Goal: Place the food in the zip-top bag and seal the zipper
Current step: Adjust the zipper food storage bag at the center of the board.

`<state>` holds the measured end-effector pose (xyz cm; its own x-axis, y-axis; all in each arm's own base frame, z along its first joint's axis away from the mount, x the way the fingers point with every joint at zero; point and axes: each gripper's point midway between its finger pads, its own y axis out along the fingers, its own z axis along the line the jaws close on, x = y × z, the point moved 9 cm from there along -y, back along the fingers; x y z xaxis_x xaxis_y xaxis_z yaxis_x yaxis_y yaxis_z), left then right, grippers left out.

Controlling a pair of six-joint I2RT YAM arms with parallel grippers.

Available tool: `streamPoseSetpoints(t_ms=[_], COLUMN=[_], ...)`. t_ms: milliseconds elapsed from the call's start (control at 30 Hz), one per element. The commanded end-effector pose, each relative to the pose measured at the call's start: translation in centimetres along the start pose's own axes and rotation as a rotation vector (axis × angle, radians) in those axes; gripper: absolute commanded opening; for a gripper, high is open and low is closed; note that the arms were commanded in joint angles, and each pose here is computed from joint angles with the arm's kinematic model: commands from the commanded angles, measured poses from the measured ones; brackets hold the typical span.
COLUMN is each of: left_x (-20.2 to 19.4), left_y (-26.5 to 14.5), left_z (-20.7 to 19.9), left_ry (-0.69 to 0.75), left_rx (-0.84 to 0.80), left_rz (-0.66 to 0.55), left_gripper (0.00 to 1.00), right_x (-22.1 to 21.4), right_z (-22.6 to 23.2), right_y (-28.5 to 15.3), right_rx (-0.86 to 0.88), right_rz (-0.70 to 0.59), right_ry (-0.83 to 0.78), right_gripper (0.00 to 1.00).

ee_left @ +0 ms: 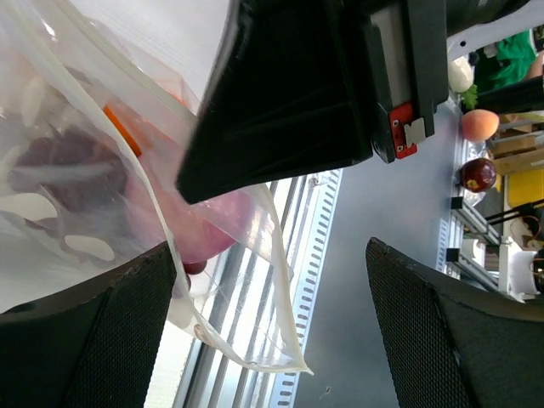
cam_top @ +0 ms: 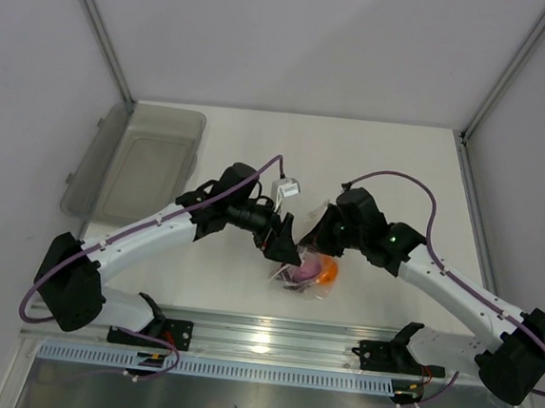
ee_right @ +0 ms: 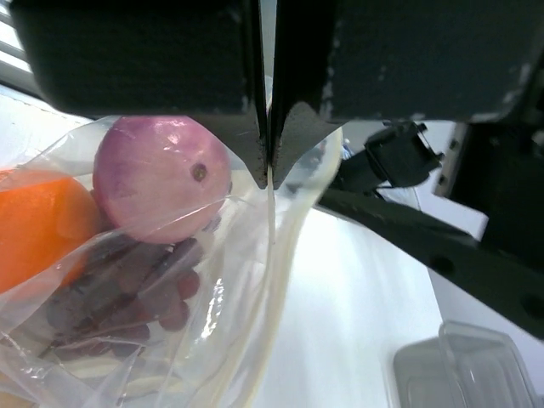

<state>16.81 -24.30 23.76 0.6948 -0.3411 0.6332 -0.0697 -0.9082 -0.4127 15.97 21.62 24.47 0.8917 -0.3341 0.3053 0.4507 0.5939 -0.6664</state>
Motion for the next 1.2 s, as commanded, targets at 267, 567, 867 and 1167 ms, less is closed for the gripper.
streamPoseSetpoints(t_ms=[267, 567, 867, 1167], left_x=[0.2, 0.8, 1.3, 2.1], left_y=[1.6, 1.6, 1.5, 0.7], left_z=[-1.6, -0.6, 0.4, -0.5], left_ry=[0.183, 0.157, 0.131, 0.196], left_rx=[0.104, 0.241, 0.361, 0.337], left_rz=[-0.015, -0.045, -0.031, -0.023], left_gripper=[0.92, 0.63, 0.01, 0.0], right_x=[2.6, 2.3, 2.6, 5.0], right_z=[2.8, 2.3, 2.2, 1.4], right_y=[-0.3, -0.5, -1.4, -5.6], right_rx=[-0.021, -0.024, -0.011, -0.051], right_rz=[-0.123, -0.117, -0.089, -0.163], right_ry=[0.104, 0.085, -0.027, -0.301], right_gripper=[0.0, 0.05, 0.4, 0.64])
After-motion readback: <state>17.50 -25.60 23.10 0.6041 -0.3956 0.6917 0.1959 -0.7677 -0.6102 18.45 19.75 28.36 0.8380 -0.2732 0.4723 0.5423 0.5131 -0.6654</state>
